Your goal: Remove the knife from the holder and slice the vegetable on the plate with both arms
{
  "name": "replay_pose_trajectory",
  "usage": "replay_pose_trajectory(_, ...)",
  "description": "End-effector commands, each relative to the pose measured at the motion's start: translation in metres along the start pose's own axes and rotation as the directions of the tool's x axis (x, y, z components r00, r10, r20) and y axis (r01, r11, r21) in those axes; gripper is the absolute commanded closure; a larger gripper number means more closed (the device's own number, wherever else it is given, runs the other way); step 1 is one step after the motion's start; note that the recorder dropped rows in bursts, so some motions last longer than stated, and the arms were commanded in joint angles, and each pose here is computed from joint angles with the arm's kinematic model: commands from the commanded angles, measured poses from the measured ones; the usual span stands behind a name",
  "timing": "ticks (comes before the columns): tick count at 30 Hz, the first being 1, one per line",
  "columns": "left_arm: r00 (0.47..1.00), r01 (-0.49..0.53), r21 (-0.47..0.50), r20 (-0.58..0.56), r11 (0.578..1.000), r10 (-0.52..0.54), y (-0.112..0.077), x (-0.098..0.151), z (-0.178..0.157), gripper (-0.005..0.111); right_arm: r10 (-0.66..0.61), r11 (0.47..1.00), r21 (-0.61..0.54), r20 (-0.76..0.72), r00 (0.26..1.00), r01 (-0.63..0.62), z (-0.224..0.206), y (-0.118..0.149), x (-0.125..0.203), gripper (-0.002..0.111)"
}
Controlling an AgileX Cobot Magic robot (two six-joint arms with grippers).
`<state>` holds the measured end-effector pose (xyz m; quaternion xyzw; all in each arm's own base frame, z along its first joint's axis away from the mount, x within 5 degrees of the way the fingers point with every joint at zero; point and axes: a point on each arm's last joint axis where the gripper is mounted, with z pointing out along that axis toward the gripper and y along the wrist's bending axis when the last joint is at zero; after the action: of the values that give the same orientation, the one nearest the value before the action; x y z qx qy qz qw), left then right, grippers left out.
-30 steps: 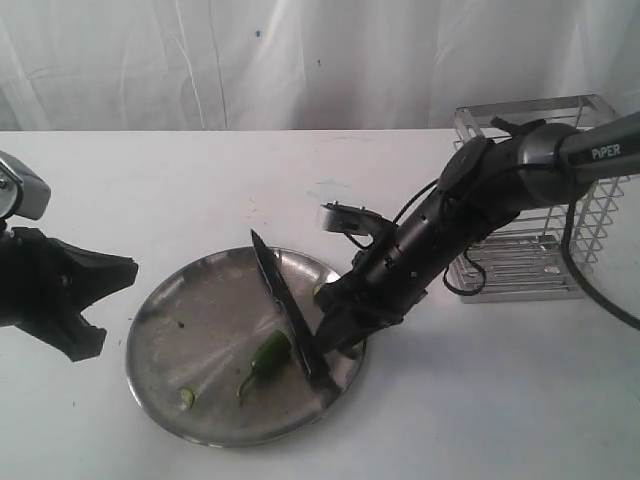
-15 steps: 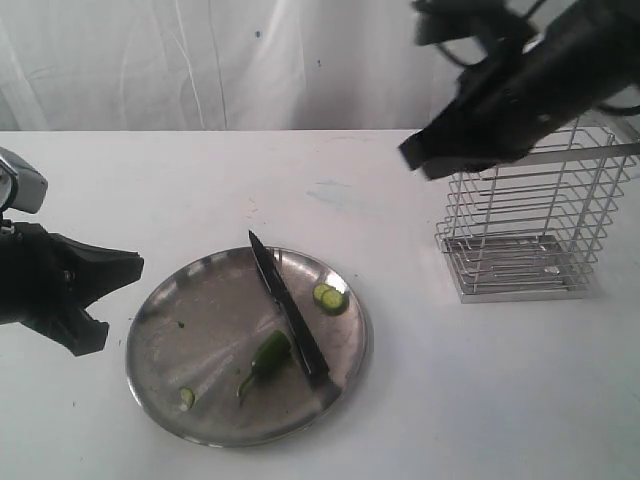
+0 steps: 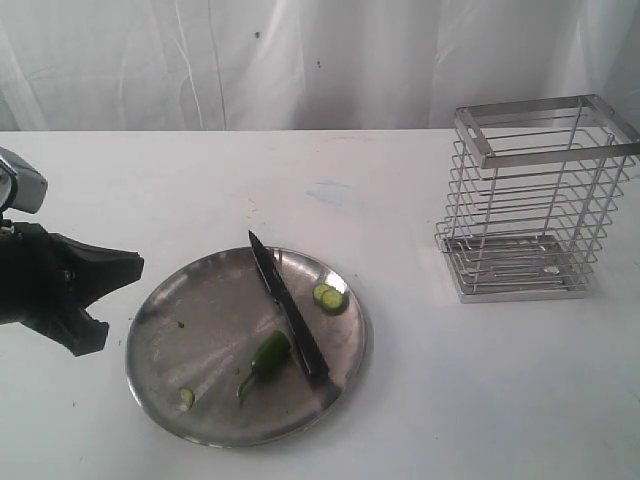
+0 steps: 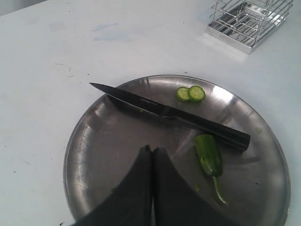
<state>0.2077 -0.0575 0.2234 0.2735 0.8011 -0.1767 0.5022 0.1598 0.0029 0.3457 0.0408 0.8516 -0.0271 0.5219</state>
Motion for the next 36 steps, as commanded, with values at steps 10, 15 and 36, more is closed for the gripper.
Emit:
replay_pose_trajectory(10, 1.000, -0.020, 0.005, 0.024, 1.000, 0.020, -0.001, -0.002, -0.002, 0.107, 0.068, 0.998, 0.000, 0.202, 0.977, -0.070, -0.064, -0.017, 0.004, 0.108)
replay_pose_trajectory(15, 1.000, -0.020, 0.005, 0.024, 1.000, 0.020, -0.001, -0.002, -0.002, 0.107, 0.143, 0.989, -0.008, 0.332, 0.933, -0.149, -0.102, -0.028, 0.012, 0.108)
replay_pose_trajectory(36, 1.000, -0.020, 0.001, 0.022, 1.000, 0.020, -0.001, -0.002, -0.002, 0.107, -0.190, 0.973, 0.082, 0.810, 0.555, 0.214, -0.151, -0.019, 0.054, 0.108)
